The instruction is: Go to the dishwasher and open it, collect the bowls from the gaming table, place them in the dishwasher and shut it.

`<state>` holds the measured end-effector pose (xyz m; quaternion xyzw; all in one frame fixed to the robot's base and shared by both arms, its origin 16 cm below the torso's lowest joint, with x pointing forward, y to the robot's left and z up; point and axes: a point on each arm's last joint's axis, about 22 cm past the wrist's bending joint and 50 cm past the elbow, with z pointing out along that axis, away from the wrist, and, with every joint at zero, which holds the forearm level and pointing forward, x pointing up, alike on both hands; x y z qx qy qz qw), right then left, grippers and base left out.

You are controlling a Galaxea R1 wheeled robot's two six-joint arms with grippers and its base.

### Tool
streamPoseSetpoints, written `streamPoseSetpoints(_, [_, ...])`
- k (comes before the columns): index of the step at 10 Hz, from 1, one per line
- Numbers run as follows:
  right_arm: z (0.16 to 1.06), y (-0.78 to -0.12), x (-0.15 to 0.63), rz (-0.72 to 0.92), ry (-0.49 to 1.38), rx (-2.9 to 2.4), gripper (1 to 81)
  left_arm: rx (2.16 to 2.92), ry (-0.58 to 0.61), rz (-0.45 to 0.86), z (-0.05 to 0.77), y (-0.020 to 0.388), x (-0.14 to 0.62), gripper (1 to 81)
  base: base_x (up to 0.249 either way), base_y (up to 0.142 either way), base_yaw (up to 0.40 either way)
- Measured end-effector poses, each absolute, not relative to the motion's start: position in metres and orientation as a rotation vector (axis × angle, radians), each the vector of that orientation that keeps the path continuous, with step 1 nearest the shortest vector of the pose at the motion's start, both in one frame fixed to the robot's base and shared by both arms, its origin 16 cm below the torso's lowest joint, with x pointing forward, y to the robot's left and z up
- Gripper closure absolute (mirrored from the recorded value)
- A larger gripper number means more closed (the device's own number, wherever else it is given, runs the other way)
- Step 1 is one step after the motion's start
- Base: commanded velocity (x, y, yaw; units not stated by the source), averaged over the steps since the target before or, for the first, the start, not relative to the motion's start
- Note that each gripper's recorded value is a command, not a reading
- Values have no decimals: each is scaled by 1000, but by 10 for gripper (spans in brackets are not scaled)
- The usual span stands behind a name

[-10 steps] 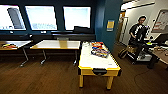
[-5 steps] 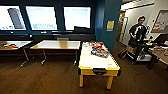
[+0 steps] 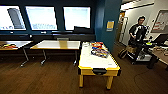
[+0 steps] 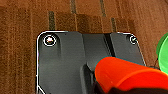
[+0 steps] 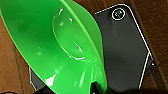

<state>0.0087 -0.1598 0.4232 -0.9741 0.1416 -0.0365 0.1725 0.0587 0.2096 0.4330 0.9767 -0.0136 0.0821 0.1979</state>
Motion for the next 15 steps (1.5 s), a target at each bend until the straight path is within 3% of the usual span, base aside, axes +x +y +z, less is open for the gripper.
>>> streamPoseSetpoints(15, [423, -161, 1, -106, 378, -2771, 811, 2738, -43, 232, 432, 210, 59, 811, 0, 0, -391])
